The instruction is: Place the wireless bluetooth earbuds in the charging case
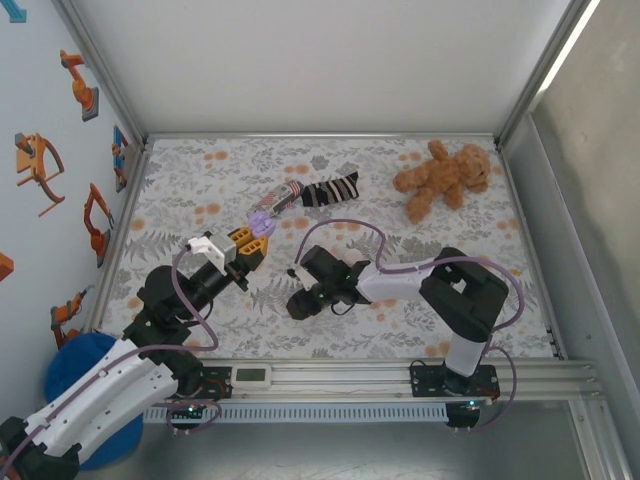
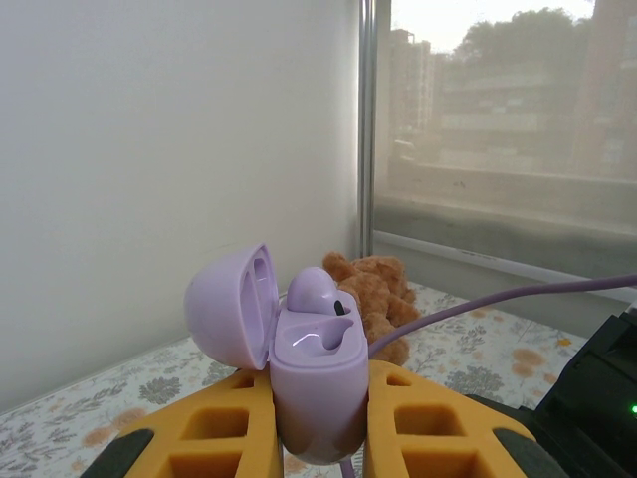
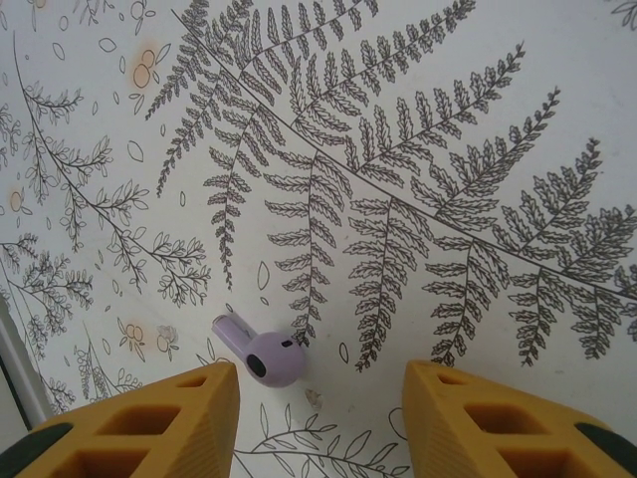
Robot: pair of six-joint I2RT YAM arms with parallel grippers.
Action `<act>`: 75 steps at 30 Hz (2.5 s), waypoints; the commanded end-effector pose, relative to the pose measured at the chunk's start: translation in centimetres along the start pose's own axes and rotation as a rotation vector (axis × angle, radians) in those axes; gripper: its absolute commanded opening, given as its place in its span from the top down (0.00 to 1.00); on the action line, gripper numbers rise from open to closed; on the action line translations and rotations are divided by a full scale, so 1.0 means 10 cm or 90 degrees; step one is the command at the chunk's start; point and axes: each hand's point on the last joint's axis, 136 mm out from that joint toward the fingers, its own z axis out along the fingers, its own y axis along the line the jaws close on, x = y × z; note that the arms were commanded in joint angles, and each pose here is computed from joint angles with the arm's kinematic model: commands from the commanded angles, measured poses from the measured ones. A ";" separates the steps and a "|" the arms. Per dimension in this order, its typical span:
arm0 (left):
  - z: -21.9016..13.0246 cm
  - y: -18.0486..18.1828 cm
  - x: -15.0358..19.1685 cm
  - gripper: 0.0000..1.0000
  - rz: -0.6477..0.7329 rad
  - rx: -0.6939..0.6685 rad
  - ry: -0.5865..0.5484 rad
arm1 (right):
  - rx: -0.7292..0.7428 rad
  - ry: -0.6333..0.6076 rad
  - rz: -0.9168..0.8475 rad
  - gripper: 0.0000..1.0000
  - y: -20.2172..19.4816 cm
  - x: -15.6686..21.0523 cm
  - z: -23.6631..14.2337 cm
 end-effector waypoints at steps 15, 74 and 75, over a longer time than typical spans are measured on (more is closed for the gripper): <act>-0.01 -0.02 -0.06 1.00 0.012 0.003 -0.018 | 0.039 0.001 0.014 0.58 -0.10 -0.05 0.12; -0.14 -0.01 -0.14 1.00 0.012 -0.006 -0.043 | 0.201 0.016 -0.092 0.35 0.08 -0.28 0.29; -0.13 -0.01 -0.13 1.00 0.012 -0.005 -0.042 | 0.211 0.020 -0.096 0.35 0.07 -0.27 0.29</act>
